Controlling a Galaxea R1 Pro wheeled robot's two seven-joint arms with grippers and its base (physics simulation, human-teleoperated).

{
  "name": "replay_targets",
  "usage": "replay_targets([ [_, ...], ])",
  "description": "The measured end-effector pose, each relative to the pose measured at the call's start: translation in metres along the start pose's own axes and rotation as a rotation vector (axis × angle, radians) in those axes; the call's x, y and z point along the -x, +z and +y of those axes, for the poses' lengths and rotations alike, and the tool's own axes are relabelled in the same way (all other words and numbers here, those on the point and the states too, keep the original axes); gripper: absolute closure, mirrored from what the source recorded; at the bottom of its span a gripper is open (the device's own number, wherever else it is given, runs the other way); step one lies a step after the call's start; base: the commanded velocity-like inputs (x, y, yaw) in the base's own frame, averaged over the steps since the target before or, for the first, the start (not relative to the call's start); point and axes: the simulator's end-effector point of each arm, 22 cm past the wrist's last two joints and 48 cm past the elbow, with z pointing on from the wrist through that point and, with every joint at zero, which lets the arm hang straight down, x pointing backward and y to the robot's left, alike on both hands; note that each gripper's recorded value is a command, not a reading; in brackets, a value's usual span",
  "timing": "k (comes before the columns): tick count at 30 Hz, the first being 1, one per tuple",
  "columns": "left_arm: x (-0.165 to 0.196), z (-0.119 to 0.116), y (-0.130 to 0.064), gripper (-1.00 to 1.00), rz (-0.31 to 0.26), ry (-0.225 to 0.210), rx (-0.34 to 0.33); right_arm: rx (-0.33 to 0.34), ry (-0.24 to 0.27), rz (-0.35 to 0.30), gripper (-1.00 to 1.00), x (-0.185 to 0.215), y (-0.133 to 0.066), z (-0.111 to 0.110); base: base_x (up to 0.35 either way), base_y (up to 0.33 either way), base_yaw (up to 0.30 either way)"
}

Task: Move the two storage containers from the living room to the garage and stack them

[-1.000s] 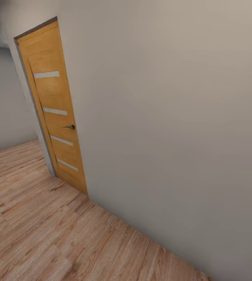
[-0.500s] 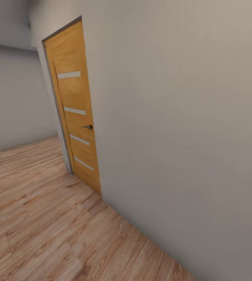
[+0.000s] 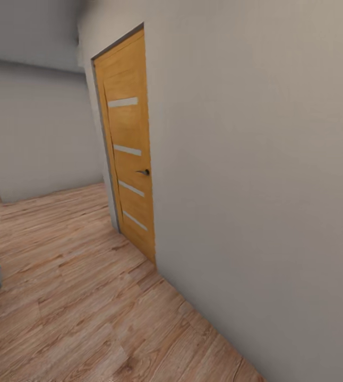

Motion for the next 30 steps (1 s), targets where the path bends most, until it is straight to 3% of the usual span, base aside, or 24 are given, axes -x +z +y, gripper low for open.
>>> replay_targets([
  [10, -0.0004, -0.0005, -0.0002, -1.00, 0.001, -0.001, -0.001, 0.000, 0.000, 0.000, -1.00, 0.0000, -0.0001, 0.0000, 0.038, 0.000, 0.277],
  [30, 0.0002, 0.0013, -0.0001, -1.00, -0.001, -0.002, 0.002, 0.000, 0.000, -0.001, -1.00, -0.0001, -0.0002, 0.0000, 0.295, 0.000, 0.277],
])
